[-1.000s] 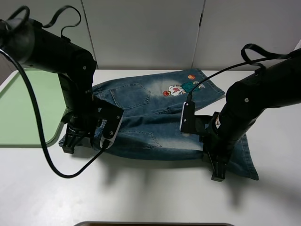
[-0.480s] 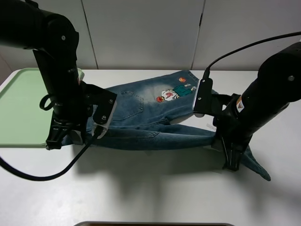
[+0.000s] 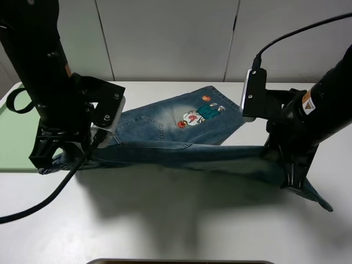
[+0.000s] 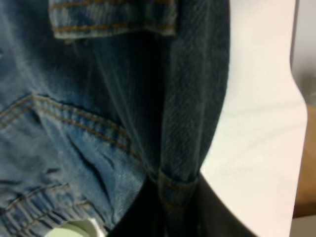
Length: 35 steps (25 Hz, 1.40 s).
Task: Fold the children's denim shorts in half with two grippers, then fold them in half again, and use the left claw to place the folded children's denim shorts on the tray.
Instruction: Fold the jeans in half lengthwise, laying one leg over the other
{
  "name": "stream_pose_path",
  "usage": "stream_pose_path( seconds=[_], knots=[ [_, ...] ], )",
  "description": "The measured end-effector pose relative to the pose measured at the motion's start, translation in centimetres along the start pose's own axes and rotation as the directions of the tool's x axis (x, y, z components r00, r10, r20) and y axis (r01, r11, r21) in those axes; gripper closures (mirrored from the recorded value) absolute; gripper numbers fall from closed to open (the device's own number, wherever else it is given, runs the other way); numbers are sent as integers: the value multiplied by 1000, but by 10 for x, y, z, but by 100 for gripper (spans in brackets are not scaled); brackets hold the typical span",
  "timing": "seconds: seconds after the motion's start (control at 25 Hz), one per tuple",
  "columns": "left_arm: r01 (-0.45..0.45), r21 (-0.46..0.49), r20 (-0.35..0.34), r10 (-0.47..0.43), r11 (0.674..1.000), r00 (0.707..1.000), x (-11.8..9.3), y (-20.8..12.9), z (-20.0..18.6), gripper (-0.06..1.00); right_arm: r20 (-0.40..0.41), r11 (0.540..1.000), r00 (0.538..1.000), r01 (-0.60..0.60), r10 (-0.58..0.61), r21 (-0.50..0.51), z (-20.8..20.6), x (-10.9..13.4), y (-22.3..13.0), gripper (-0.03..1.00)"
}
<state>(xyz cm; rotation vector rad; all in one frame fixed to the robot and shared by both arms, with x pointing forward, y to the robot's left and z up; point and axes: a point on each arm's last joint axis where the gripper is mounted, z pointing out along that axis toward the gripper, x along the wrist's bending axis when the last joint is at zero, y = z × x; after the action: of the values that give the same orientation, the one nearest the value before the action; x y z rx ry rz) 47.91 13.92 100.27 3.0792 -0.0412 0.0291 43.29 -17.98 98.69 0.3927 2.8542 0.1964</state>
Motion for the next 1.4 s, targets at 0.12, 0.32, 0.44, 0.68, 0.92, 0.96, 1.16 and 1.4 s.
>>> stream_pose_path(
  seconds=[0.12,0.32,0.44,0.68,0.92,0.96,1.16,1.4],
  knots=[
    [26,-4,-9,-26,1000,1000,-1,0,-3,88,31,1000,999,22,-23,10,-13,-9,5,99],
    [80,18,-30,-79,997,996,0,-3,-4,89,84,996,993,88,-89,16,-27,-34,26,99],
    [99,25,-37,-98,995,994,1,-4,-4,89,91,987,983,154,-158,50,-21,-51,42,99],
    [141,29,-82,-138,990,987,5,-5,-5,89,102,959,958,256,-268,123,5,-84,72,99],
    [190,16,-145,-186,982,972,11,-5,-5,89,107,941,941,303,-320,148,20,-103,92,99],
    [199,17,-163,-193,980,967,12,-6,-6,89,104,939,940,309,-326,153,22,-104,93,99],
    [261,27,-221,-249,965,943,21,-6,1,89,113,936,935,319,-336,148,30,-119,101,99],
    [368,-13,-328,-351,930,877,39,-4,17,89,151,951,940,294,-306,96,38,-143,95,99]
  ],
)
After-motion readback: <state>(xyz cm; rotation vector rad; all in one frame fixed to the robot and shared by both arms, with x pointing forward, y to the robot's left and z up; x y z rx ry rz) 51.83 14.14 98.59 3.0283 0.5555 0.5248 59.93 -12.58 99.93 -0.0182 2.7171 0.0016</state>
